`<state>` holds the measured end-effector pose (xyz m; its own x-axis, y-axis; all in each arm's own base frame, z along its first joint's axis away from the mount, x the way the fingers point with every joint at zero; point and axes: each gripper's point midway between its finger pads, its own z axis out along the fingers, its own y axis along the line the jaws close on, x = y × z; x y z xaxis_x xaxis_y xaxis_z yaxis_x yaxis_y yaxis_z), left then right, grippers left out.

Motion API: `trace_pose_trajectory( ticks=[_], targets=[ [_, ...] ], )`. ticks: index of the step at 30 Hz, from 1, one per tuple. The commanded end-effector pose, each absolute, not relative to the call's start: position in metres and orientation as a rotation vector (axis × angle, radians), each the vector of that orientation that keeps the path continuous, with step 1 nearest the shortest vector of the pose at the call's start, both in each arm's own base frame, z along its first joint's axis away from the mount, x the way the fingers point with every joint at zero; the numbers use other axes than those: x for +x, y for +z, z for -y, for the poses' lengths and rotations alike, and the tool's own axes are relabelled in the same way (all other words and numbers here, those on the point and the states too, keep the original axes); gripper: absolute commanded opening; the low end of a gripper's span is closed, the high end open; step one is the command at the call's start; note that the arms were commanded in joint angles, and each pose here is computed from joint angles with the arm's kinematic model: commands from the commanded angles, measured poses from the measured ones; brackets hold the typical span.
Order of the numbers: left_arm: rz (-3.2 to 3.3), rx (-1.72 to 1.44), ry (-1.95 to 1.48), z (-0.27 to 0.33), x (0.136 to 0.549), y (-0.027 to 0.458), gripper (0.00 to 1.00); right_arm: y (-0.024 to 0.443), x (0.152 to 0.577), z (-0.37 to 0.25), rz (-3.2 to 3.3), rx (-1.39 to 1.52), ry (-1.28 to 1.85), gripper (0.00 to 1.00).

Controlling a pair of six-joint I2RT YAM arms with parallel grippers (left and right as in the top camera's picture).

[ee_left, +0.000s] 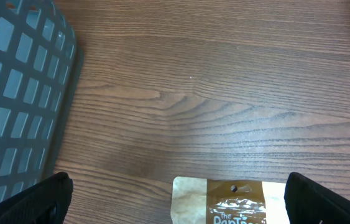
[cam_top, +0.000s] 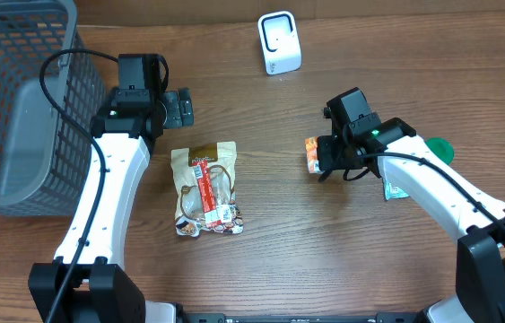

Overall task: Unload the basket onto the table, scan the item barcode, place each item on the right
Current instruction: 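Lift the orange box and carry it up to the white scanner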

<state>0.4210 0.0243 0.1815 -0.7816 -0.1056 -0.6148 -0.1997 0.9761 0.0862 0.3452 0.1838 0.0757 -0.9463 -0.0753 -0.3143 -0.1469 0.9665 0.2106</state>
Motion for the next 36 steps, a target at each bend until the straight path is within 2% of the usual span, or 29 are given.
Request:
trace_pose_trajectory(
  ticks=[1, 7, 13, 19, 30, 33, 36],
  targets=[
    [-2.457, -0.225, 0.200, -0.026, 0.423, 0.186, 1.00, 0.085, 0.351, -0.184, -2.773, -0.183, 0.332, 0.04],
    [-2.458, -0.225, 0.200, -0.026, 0.423, 0.186, 1.00, 0.094, 0.364, -0.179, -2.727, -0.169, 0.268, 0.04],
    [-2.458, -0.225, 0.200, -0.026, 0.423, 0.186, 1.00, 0.138, 0.392, -0.162, -2.623, -0.151, 0.088, 0.04],
    [-2.457, -0.225, 0.199, -0.026, 0.423, 0.186, 1.00, 0.222, 0.423, -0.161, -2.450, -0.199, 0.016, 0.03],
    [-2.458, -0.225, 0.200, -0.026, 0.423, 0.186, 1.00, 0.435, 0.480, -0.179, -1.753, -0.241, -0.123, 0.04],
    [-2.457, -0.225, 0.199, -0.026, 0.423, 0.186, 1.00, 0.462, 0.487, -0.197, -1.600, -0.317, -0.231, 0.04],
    [-2.458, -0.225, 0.200, -0.026, 0.423, 0.186, 1.00, 0.464, 0.499, -0.208, -1.530, -0.381, -0.341, 0.04]
  ],
)
